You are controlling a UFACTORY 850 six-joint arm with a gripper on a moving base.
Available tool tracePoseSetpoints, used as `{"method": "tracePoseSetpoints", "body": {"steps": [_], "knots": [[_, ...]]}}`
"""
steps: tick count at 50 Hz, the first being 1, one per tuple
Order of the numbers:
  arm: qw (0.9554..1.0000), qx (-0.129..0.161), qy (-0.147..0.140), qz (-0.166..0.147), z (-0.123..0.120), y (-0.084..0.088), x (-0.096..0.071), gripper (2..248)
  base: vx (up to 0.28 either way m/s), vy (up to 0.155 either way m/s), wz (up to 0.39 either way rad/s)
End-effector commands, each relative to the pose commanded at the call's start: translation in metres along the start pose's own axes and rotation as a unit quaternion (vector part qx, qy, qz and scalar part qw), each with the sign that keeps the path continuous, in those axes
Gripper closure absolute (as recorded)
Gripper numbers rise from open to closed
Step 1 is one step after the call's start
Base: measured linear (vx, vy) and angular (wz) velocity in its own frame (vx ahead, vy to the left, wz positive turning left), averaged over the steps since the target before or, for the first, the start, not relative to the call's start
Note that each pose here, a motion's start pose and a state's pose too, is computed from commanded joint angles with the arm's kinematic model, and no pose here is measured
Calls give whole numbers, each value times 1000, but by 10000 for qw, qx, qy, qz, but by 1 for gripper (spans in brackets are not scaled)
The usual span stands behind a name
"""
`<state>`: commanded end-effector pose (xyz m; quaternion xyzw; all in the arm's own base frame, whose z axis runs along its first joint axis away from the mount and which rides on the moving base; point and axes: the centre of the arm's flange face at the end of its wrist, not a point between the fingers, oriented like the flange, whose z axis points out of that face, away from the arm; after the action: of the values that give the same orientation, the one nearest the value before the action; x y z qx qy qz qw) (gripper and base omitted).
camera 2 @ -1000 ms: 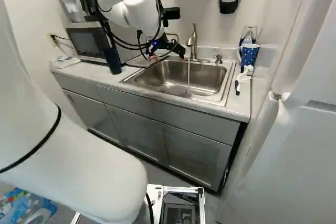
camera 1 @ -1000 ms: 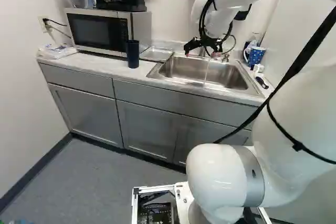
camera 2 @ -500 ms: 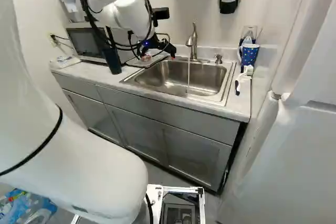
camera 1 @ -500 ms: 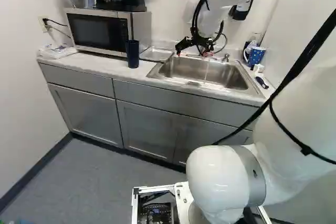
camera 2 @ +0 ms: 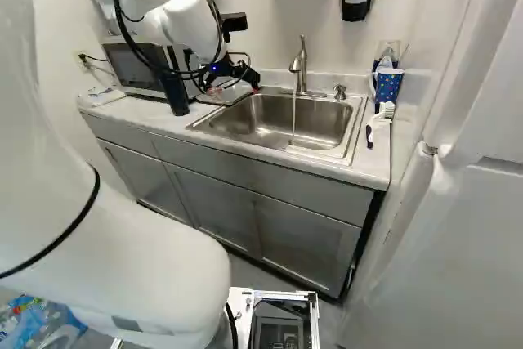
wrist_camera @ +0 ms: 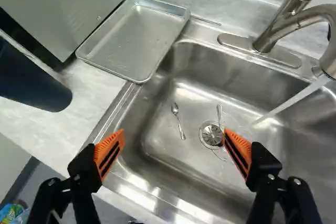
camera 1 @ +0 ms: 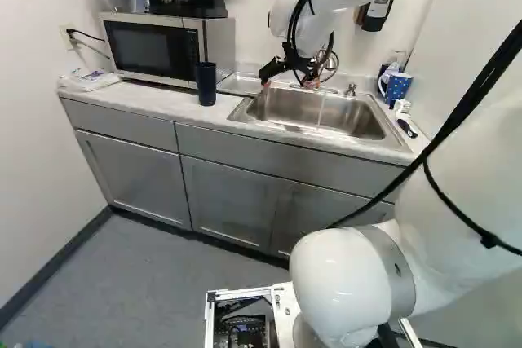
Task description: Rinse the cup and place it in the tray
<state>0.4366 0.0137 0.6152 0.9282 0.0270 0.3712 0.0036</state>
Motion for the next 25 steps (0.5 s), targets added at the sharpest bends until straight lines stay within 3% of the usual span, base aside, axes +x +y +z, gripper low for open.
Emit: {"method": "tracePoseSetpoints", "body": {"steps": [25], "knots": [[9990, 312, 12, -329, -1, -40, 0, 3, 0, 0, 0]]}}
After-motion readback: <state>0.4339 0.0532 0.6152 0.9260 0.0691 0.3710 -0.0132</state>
